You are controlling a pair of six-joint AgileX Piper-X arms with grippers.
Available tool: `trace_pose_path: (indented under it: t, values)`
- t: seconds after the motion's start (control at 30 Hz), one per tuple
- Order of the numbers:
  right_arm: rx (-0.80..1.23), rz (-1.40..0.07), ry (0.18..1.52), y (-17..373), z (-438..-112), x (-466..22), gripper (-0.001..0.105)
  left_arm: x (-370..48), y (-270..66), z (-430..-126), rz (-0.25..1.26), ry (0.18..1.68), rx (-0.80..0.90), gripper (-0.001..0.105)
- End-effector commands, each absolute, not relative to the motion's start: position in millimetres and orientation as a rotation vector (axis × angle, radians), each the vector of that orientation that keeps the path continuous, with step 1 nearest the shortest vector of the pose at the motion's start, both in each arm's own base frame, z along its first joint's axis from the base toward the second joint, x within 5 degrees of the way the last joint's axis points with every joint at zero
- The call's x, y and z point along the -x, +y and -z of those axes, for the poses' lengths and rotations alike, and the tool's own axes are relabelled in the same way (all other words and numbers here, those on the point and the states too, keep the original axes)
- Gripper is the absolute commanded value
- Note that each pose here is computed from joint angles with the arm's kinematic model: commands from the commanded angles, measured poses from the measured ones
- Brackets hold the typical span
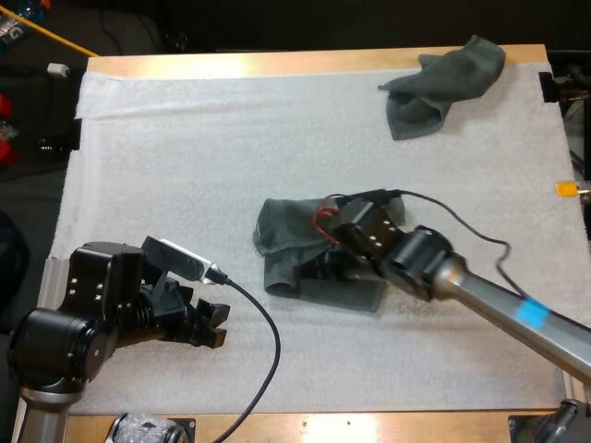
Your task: Pick towel from pile, fold and stack
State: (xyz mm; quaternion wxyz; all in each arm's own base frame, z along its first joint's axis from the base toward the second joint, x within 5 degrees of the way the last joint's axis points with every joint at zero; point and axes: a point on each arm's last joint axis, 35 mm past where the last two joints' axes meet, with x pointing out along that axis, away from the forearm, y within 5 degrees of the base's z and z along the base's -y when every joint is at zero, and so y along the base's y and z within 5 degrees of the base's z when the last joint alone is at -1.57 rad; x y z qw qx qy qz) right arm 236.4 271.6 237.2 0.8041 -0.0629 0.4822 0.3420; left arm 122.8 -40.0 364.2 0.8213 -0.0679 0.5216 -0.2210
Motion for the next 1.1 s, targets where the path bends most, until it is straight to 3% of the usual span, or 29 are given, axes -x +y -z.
trace_pose_path:
  t: [0.0, 0.2, 0.33, 0.63, 1.07]
  values:
    - [0.120, -0.749, 1.024, 277.6, -236.0, -242.8, 0.000, -121.5, -39.1, -365.1, 0.459, 1.108, 0.152, 0.058]
    - [0.130, -0.717, 1.080, 294.3, -208.6, -267.2, 0.000, -121.3, -39.1, -365.0, 0.459, 1.111, 0.152, 0.058]
    - [0.054, -0.654, 1.150, 288.5, -190.5, -289.1, 0.000, -121.0, -39.0, -364.8, 0.457, 1.114, 0.153, 0.058]
    - [0.006, -0.658, 1.243, 289.7, -153.5, -300.9, 0.000, -121.4, -39.1, -365.0, 0.455, 1.111, 0.158, 0.058]
    - [-0.108, -0.644, 1.220, 301.3, -125.6, -312.3, 0.000, -121.3, -39.1, -364.9, 0.451, 1.114, 0.165, 0.058]
